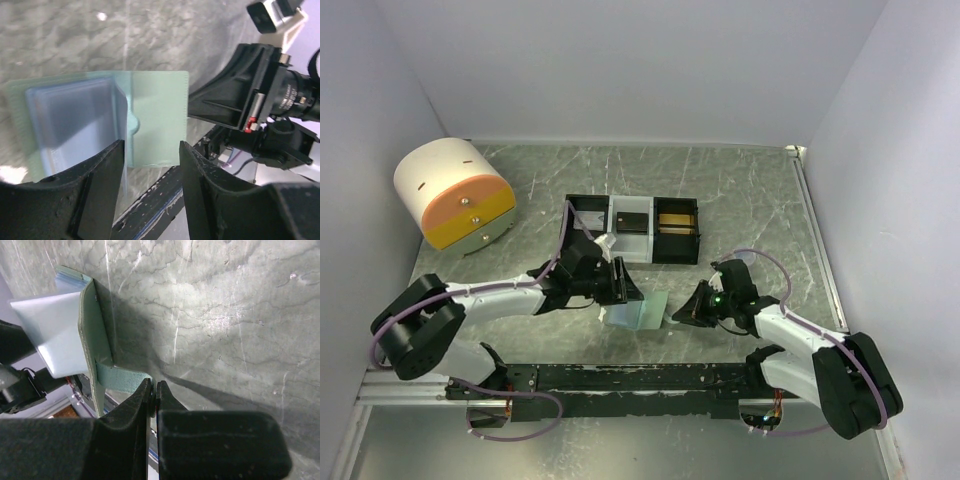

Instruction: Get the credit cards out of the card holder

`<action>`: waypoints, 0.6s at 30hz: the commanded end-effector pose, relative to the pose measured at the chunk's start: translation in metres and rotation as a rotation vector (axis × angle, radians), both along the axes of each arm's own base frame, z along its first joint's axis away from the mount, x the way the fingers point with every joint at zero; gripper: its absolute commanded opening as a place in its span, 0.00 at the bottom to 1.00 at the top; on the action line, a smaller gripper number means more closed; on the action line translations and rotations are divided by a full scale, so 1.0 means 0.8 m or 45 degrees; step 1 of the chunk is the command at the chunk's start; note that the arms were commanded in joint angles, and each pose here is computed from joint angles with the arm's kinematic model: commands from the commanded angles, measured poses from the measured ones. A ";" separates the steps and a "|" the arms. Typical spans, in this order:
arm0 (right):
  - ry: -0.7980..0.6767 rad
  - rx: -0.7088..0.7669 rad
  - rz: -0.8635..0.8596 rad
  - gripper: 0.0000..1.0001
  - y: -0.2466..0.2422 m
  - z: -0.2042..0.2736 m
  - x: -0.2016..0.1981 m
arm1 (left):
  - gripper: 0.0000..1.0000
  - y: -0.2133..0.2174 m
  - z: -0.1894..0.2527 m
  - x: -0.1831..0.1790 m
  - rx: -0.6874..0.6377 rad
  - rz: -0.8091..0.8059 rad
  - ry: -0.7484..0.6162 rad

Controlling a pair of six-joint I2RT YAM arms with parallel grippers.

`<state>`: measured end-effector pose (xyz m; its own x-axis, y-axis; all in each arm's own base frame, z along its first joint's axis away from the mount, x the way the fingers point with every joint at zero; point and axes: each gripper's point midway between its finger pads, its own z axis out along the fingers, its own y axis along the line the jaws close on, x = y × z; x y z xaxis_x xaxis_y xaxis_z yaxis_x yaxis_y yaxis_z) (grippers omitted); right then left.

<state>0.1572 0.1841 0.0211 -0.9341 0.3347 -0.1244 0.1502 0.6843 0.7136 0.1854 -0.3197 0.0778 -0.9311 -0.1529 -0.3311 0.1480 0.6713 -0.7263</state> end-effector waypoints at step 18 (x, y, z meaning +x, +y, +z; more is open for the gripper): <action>-0.325 -0.106 0.003 0.32 -0.004 0.100 0.067 | 0.61 -0.062 -0.031 -0.038 0.044 -0.282 0.030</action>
<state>0.1995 0.1863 0.0827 -0.8911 0.3250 -0.3168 0.0095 0.7112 0.7029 0.1542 -0.3739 0.0608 -0.9567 0.0461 -0.2873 0.2564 0.6006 -0.7573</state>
